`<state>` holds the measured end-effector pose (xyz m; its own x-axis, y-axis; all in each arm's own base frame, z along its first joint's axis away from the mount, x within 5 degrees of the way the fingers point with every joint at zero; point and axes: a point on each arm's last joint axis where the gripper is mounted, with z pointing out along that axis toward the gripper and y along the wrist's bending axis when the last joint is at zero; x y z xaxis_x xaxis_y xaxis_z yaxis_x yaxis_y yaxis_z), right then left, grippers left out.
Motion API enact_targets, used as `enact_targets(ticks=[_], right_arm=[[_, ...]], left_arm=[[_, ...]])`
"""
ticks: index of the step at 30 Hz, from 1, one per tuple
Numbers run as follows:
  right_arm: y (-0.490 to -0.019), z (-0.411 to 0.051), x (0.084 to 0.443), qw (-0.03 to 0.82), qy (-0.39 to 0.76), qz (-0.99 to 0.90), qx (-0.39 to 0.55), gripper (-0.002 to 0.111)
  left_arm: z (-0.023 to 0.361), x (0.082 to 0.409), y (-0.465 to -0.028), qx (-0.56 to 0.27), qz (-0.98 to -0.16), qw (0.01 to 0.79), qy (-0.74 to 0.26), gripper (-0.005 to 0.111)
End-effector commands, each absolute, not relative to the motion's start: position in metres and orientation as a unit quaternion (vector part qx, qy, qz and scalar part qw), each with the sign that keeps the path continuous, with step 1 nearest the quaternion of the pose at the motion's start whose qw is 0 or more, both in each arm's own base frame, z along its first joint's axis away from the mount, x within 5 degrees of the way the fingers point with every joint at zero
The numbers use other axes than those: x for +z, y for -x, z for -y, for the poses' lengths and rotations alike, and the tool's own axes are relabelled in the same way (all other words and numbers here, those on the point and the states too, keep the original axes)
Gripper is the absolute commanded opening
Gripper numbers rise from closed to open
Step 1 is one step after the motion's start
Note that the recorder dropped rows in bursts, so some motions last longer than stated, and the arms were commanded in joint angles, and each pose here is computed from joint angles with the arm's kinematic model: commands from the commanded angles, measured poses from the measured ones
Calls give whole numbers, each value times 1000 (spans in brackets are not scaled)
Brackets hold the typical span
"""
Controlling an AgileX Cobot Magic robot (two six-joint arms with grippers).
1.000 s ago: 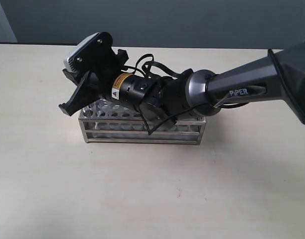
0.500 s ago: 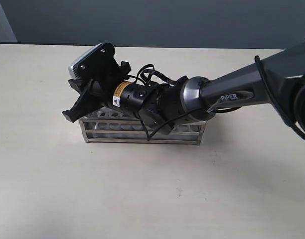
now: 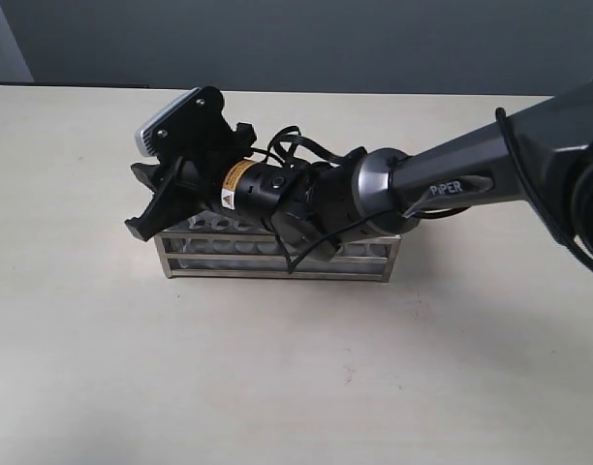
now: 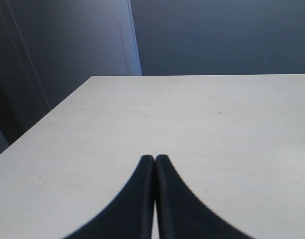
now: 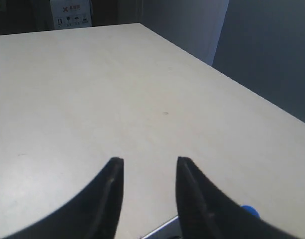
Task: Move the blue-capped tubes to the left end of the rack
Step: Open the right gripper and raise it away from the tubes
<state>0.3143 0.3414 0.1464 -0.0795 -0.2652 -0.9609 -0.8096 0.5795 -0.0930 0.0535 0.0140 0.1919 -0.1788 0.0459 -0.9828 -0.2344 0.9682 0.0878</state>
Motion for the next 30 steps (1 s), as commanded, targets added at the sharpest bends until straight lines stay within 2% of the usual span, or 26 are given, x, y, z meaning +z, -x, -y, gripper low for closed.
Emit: enact_targets(ticks=[1,5,13,15,19,20,24,30], right_arm=[[-316,-340,150,556,391,-693,240,40],[-315,-338,167,566,386,-687,242,40],[-306,-327,234,598,381,-665,234,39],[-302,-321,250,594,381,-672,225,33],[-284,-302,264,586,402,-672,208,3],[-276,-295,264,590,403,-666,213,0],[-242,-260,260,595,376,-669,237,0],[-206,-201,268,609,295,-703,218,0]], left_arm=[[-14,191,-54,110,-756,642,63,0],[-14,191,-54,110,-756,642,63,0],[-14,191,-54,110,-756,642,63,0],[-14,191,-54,110,-756,642,63,0],[-14,191,-54,110,-756,642,63,0],[-14,191,-54,110,-756,642,63,0],[-14,191,-54,110,-756,642,63,0],[-14,191,-54,110,-756,642,63,0]])
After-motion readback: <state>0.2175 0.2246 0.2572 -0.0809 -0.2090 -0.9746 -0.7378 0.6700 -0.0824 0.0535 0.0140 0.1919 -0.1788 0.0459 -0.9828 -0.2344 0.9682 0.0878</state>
